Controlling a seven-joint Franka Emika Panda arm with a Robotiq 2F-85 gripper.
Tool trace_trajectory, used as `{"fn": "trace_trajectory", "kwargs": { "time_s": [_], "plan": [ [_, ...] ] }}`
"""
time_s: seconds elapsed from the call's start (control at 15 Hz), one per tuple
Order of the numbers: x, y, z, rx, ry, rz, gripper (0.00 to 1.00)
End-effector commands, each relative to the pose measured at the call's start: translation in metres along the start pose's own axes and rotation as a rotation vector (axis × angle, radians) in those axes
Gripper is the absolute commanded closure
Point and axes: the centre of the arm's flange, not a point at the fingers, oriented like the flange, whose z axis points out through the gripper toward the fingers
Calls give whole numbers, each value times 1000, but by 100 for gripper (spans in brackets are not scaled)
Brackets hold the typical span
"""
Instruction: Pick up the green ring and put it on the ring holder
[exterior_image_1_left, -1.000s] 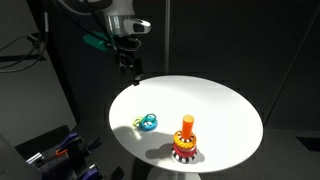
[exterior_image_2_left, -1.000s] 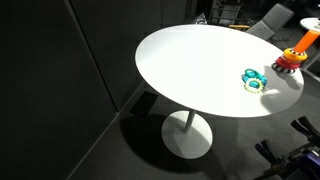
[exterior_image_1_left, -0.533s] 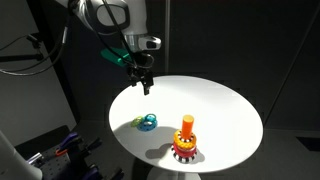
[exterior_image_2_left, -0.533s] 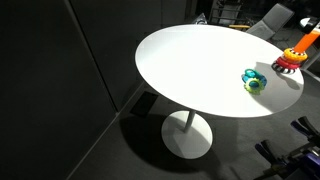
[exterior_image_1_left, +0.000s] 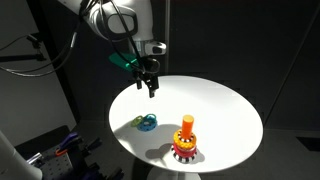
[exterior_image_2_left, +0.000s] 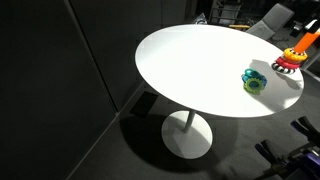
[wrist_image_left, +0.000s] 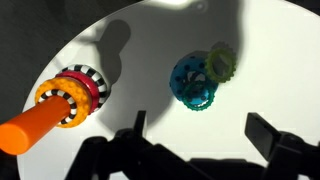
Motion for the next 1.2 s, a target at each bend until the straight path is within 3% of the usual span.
{"fn": "trace_trajectory", "kwargs": {
  "time_s": [0.0,0.53,1.13],
  "plan": [
    [0,0,0,0,1,0,0],
    [9,-4,29,-11,-29,-1,0],
    [30,-16,91,-42,25,-27,0]
  ]
}}
